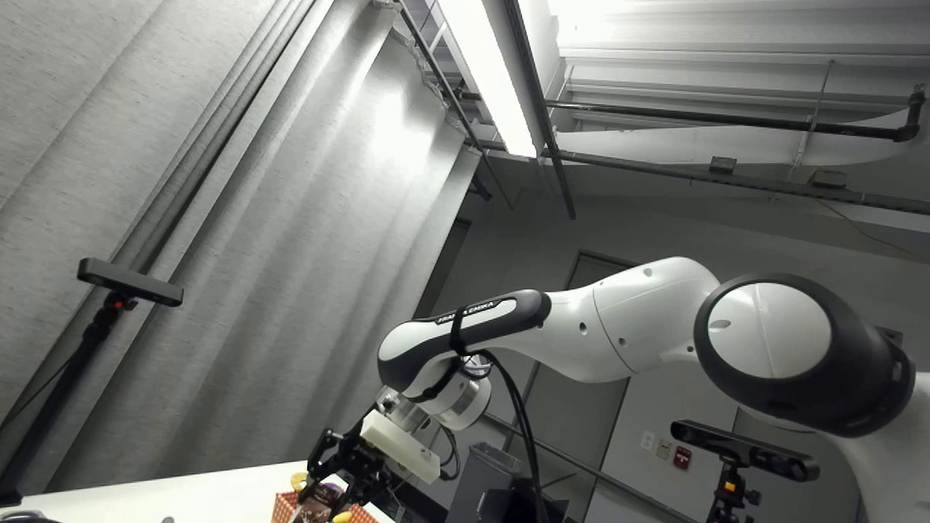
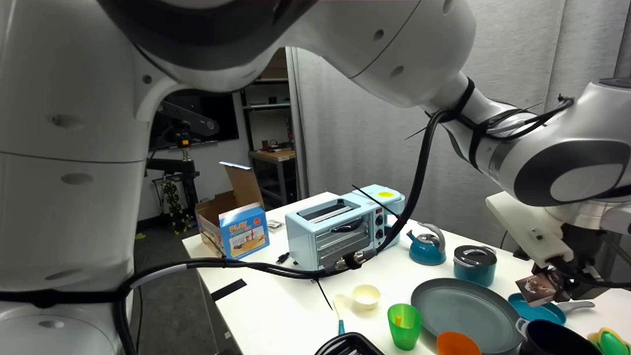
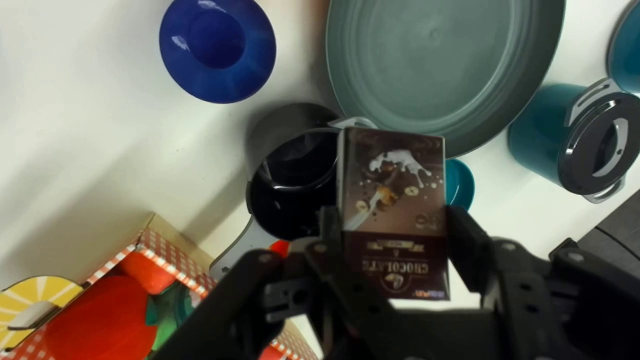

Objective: Put the box in the pot

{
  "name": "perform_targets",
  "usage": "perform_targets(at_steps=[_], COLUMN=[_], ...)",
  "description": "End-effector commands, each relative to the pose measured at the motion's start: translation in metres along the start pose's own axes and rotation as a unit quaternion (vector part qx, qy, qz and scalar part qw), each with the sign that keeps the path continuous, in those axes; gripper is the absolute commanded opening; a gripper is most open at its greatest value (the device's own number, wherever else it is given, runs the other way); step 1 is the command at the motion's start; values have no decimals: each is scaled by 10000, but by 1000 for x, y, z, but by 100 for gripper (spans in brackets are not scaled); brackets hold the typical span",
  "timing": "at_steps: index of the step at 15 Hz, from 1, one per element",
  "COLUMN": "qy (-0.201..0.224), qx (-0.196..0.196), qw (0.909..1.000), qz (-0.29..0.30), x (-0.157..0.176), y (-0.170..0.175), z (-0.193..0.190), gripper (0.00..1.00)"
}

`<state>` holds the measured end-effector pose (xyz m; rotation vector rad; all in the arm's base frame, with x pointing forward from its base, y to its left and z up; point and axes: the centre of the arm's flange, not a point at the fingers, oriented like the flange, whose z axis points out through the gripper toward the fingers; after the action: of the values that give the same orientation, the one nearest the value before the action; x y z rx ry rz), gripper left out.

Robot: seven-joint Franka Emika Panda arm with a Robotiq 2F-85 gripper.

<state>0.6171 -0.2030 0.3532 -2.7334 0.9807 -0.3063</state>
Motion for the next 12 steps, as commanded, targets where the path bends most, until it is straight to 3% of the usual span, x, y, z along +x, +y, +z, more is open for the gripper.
perform_targets(at_steps=[1,12], qy=[-40,-41], qx=[40,-27], qw=[10000,10000], qz=[-76,-58], x=[20,38], y=[-5,-3], z=[11,29], gripper=[30,30])
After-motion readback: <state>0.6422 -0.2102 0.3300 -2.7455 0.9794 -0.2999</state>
